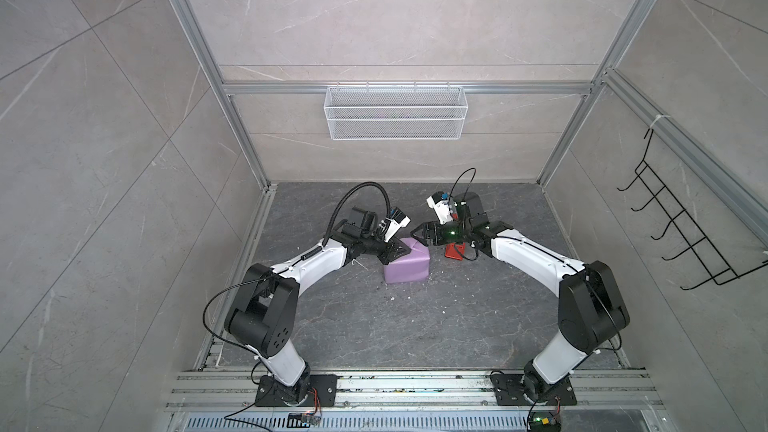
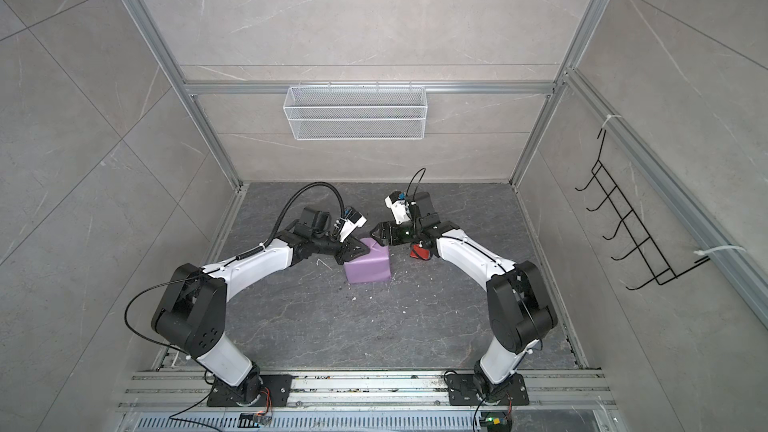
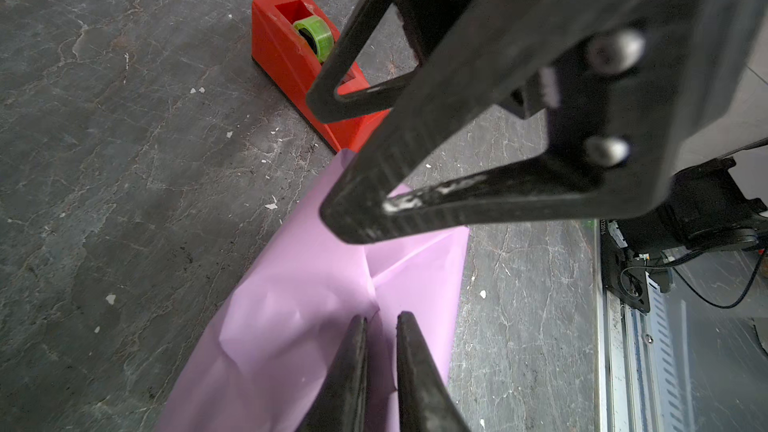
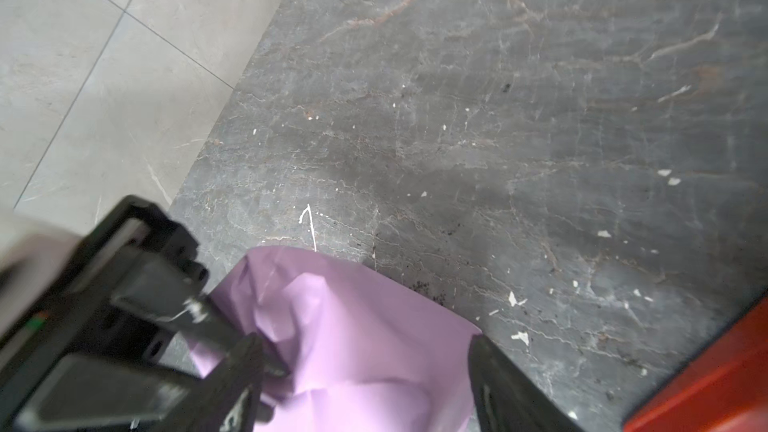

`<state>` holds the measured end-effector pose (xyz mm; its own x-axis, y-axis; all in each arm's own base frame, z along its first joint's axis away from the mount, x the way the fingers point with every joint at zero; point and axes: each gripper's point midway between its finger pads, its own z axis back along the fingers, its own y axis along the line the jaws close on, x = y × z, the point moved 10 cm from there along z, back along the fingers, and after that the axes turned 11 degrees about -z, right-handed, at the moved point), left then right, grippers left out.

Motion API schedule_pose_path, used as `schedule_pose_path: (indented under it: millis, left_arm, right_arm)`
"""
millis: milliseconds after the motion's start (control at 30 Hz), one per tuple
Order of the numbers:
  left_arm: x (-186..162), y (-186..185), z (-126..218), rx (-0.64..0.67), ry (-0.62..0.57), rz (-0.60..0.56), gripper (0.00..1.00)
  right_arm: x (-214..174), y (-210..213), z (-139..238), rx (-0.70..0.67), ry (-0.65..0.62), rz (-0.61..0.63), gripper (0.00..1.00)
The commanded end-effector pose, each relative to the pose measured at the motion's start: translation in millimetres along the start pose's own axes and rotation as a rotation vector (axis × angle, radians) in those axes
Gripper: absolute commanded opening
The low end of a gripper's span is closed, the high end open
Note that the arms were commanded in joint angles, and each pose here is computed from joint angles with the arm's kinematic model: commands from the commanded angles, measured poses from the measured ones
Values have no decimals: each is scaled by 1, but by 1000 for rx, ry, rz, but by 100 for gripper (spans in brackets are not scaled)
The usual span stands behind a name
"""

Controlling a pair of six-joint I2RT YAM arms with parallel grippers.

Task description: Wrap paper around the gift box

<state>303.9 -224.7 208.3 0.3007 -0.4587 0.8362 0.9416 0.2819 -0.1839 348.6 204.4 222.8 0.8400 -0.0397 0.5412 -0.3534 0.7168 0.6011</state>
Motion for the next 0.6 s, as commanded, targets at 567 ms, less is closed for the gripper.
schedule_pose_path:
  millis: [567]
  left_arm:
    - [33,-29,36,55,-168,-5,48]
  right_arm:
    - [-52,-28,-17,-98,80,-37,75]
